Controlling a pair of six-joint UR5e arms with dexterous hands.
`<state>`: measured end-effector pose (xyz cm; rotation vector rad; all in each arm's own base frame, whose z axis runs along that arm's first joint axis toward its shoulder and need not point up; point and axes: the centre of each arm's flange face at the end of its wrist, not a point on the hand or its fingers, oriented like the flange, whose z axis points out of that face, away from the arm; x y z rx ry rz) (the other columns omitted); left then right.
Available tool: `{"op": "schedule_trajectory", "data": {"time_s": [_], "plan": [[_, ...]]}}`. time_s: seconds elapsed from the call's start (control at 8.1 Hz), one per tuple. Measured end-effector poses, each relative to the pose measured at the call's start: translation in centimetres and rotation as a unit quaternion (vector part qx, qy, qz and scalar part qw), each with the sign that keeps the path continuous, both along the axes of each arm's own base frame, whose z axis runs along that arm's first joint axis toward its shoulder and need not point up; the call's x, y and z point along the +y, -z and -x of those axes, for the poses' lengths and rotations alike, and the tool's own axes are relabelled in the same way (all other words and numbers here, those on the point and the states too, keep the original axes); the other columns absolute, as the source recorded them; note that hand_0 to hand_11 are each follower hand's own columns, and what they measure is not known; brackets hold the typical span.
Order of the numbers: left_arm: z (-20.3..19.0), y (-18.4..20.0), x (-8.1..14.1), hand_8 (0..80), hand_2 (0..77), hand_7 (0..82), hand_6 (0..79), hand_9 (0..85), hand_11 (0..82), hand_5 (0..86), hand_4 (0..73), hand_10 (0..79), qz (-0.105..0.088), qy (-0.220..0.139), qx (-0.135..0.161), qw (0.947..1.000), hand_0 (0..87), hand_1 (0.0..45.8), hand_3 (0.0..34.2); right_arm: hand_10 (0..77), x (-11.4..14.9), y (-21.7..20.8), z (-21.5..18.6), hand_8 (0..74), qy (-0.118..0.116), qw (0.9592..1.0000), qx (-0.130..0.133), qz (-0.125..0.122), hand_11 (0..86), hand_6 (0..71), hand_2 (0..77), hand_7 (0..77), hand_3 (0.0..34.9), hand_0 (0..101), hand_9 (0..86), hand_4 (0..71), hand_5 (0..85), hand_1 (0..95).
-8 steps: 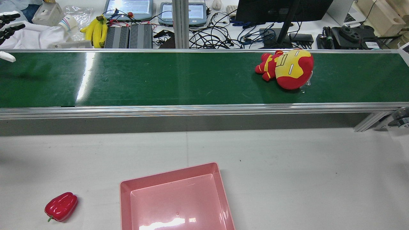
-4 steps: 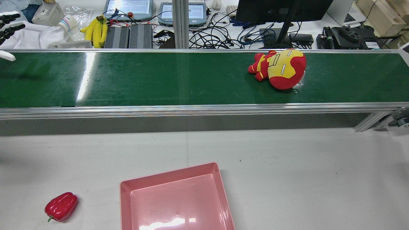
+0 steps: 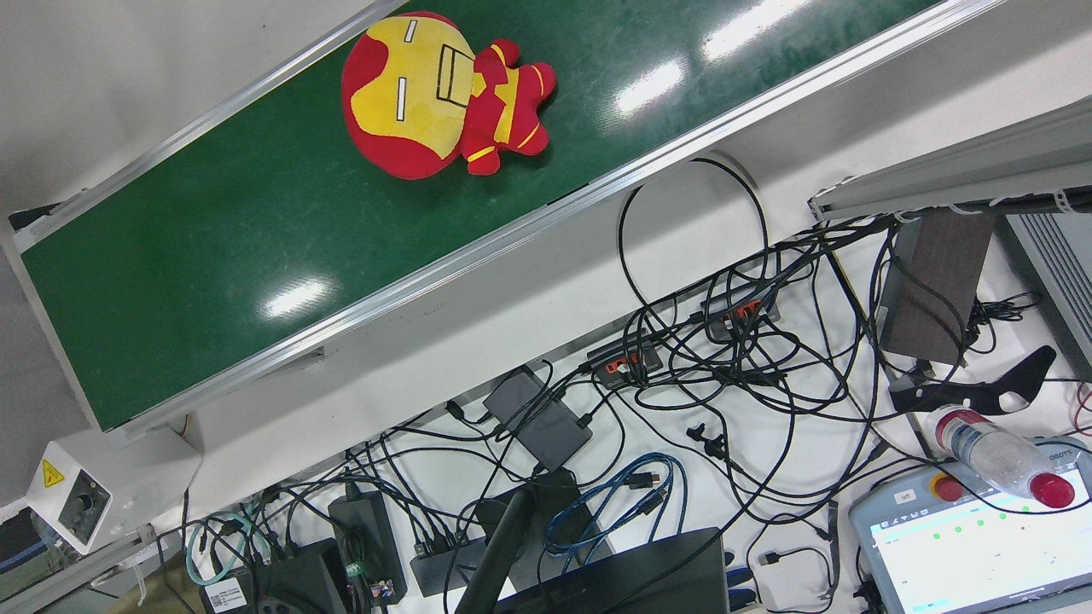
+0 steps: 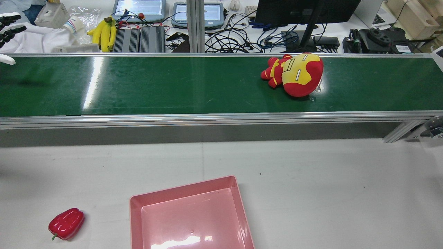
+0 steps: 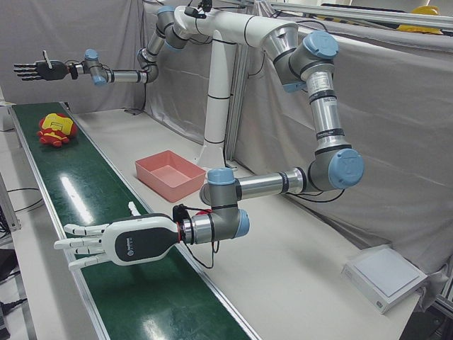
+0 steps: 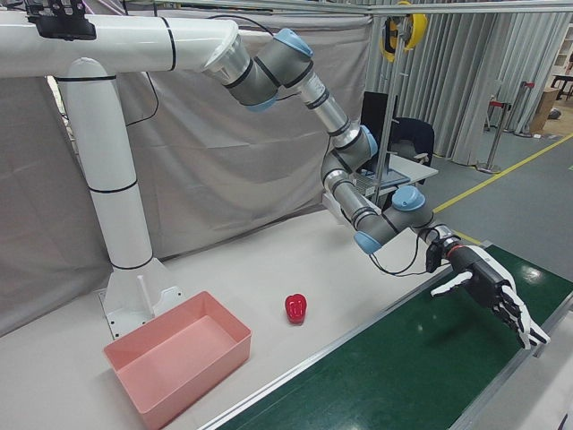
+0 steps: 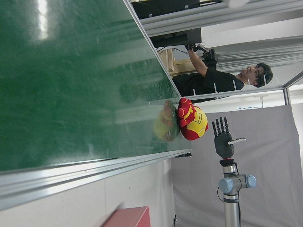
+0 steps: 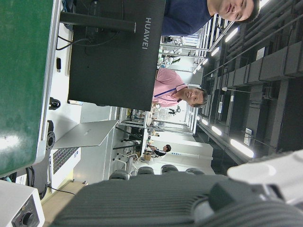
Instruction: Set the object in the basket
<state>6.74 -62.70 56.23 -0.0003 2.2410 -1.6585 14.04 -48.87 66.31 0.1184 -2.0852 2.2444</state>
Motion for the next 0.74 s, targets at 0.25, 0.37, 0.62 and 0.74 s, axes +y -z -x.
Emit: {"op": "schedule_trajectory", "data": {"time_s": [0.25, 0.37, 0.62, 0.74], "plan": [[0.05, 0.01, 0.02, 8.7, 0.5, 3.8, 4.4, 14.2, 0.0, 19.6, 8.7, 0.0, 0.000, 0.000, 0.001, 1.0000, 67.8, 21.8, 0.1, 0.0, 0.00, 0.00, 0.00, 0.0, 0.000, 1.0000, 0.000, 0.000, 0.0, 0.0, 0.5, 0.5, 0.0, 0, 0.0, 0.0, 0.0, 0.0], [0.06, 0.00, 0.03, 8.7, 0.5, 3.8, 4.4, 14.2, 0.0, 19.6, 8.7, 0.0, 0.000, 0.000, 0.001, 1.0000, 68.7, 21.8, 0.1, 0.0, 0.00, 0.00, -0.01, 0.0, 0.000, 1.0000, 0.000, 0.000, 0.0, 0.0, 0.5, 0.5, 0.0, 0, 0.0, 0.0, 0.0, 0.0], [0.08, -0.04, 0.05, 8.7, 0.5, 3.8, 4.4, 14.2, 0.0, 19.6, 7.1, 0.0, 0.000, 0.000, 0.001, 1.0000, 68.2, 22.4, 0.1, 0.0, 0.00, 0.00, 0.00, 0.0, 0.000, 1.0000, 0.000, 0.000, 0.0, 0.0, 0.5, 0.5, 0.0, 0, 0.0, 0.0, 0.0, 0.0], [0.09, -0.04, 0.07, 8.7, 0.5, 3.8, 4.4, 14.2, 0.0, 19.6, 7.1, 0.0, 0.000, 0.000, 0.001, 1.0000, 68.2, 22.4, 0.1, 0.0, -0.01, 0.00, 0.02, 0.0, 0.000, 1.0000, 0.000, 0.000, 0.0, 0.0, 0.5, 0.5, 0.0, 0, 0.0, 0.0, 0.0, 0.0]]}}
